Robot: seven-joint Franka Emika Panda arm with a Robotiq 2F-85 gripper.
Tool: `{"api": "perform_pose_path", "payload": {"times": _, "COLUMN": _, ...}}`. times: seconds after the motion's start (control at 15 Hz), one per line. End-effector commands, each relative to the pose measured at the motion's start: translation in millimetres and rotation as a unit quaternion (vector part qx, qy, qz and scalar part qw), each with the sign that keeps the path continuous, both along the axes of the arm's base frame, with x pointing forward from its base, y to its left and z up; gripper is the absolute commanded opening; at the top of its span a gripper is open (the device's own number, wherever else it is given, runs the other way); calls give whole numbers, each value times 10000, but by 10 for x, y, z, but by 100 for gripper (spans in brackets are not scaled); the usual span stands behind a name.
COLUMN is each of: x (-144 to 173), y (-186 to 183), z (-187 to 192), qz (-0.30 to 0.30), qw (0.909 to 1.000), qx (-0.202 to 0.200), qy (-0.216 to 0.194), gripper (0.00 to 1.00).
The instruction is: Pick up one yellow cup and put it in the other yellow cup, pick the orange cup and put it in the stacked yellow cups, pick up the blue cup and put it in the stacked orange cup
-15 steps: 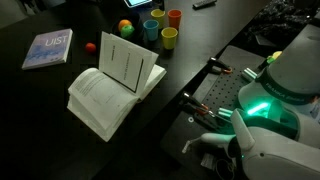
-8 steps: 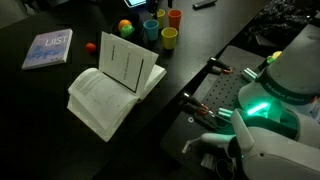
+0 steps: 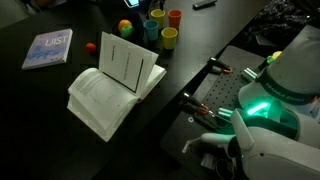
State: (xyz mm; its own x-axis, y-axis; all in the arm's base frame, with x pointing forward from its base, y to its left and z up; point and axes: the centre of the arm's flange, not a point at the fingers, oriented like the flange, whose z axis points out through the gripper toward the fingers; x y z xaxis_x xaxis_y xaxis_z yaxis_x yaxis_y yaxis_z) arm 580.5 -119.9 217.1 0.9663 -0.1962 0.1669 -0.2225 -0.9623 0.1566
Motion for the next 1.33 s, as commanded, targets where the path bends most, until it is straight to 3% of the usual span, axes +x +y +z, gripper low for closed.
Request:
{"api": "perform_pose_path", "payload": {"times": 0.0, "x": 444, "y": -117, "z": 29, "qz": -222, "qw": 9995, "qx": 29, "qy": -209, "gripper": 100}}
{"api": "perform_pose_path", "payload": {"times": 0.27, "x": 588, "y": -178, "z": -1, "qz": -463, "qw": 9986, "qx": 70, "qy": -234, "gripper": 100}}
{"api": "perform_pose_path", "payload": {"times": 0.87, "x": 469, "y": -277, "z": -325, "qz": -605, "qw": 9981, "qx": 31, "qy": 120, "gripper": 100}}
{"api": "perform_pose_path", "payload": {"times": 0.93, "x": 465, "y": -267, "z": -342, "qz": -611, "qw": 9980, "qx": 34, "qy": 130, "gripper": 80}}
{"api": "perform_pose_path", "payload": {"times": 1.27, "x": 473, "y": -168, "z": -347, "qz": -539, "qw": 9984, "qx": 95, "qy": 142, "gripper": 44}}
